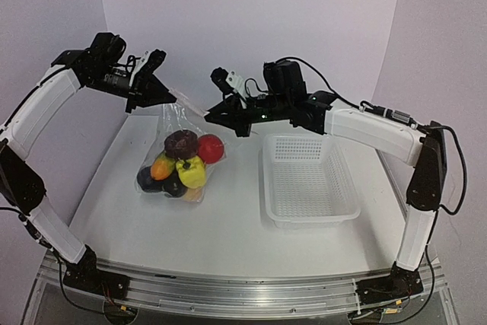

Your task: Open the zip-top bag and remove the fake food

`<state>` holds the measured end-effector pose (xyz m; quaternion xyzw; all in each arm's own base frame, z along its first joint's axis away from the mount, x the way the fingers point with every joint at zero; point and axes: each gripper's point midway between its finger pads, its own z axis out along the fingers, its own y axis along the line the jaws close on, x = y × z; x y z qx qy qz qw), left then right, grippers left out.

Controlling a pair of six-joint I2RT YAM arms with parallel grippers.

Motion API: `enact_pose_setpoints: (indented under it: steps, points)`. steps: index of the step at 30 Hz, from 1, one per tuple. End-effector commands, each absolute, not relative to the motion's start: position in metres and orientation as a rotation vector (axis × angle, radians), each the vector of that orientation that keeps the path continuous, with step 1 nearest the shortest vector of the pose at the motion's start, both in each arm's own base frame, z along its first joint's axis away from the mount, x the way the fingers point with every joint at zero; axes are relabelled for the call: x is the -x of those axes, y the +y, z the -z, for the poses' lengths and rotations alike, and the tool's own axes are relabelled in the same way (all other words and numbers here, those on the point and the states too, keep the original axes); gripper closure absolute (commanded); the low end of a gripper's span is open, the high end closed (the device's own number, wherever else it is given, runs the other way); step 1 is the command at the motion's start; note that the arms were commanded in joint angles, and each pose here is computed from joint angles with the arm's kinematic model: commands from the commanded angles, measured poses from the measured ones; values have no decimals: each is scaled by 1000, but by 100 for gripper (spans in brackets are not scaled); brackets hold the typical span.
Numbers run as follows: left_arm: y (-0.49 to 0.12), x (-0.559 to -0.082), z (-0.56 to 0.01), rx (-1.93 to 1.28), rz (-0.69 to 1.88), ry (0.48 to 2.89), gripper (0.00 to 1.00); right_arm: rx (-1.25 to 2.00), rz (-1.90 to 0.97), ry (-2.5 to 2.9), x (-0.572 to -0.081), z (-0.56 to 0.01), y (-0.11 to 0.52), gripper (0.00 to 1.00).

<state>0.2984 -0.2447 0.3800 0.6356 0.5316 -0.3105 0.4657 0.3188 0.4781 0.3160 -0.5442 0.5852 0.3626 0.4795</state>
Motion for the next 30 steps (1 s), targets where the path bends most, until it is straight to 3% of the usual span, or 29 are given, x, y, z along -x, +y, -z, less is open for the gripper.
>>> enact_pose_setpoints:
  steps: [1,12,28,29,30]
  points:
    - [-236,-284,-430,-1549,734,1145,100,1308,-728,1626,-342,-273,434,100]
    - [-225,-299,-439,-1518,747,1198,100,1230,-634,1806,-346,-231,366,100]
    - [-223,-294,-427,-1569,704,1154,100,1188,-686,1913,-329,-207,348,100]
    - [-223,-291,-422,-1588,704,1140,100,1174,-707,1913,-328,-213,350,97]
    - [-224,-286,-416,-1621,692,1111,100,1154,-731,1903,-329,-224,353,79]
